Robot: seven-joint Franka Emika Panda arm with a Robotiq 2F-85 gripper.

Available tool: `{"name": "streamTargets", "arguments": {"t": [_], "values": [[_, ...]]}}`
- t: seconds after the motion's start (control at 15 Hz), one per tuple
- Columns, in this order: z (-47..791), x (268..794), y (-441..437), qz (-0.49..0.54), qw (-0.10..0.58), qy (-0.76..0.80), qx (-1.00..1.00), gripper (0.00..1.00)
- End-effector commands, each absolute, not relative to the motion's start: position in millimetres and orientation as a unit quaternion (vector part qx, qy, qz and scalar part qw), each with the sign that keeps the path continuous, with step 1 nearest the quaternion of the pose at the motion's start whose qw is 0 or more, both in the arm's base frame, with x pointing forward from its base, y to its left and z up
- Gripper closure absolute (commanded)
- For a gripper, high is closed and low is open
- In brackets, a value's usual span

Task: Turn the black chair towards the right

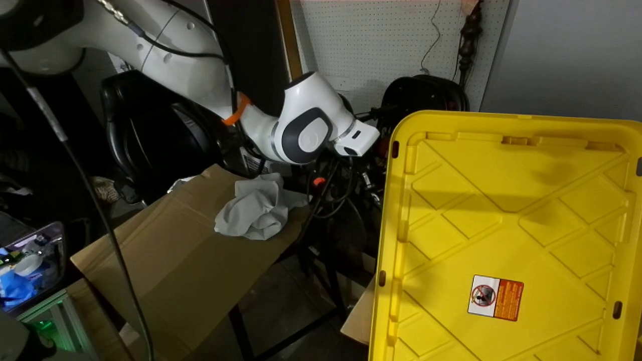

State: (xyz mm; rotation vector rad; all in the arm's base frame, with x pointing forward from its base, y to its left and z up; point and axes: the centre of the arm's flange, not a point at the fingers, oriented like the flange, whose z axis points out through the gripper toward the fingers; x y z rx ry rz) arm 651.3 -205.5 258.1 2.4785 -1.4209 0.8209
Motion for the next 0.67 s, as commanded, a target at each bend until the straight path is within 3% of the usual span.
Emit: {"name": "streamTargets", "arguments": {"t": [0.0, 0.6], "values": [[247, 669, -227, 0.277, 0.100, -0.481, 0.826, 1.00], [267, 615, -187, 0.133, 0.116, -0.466, 0.867, 1.00]]}}
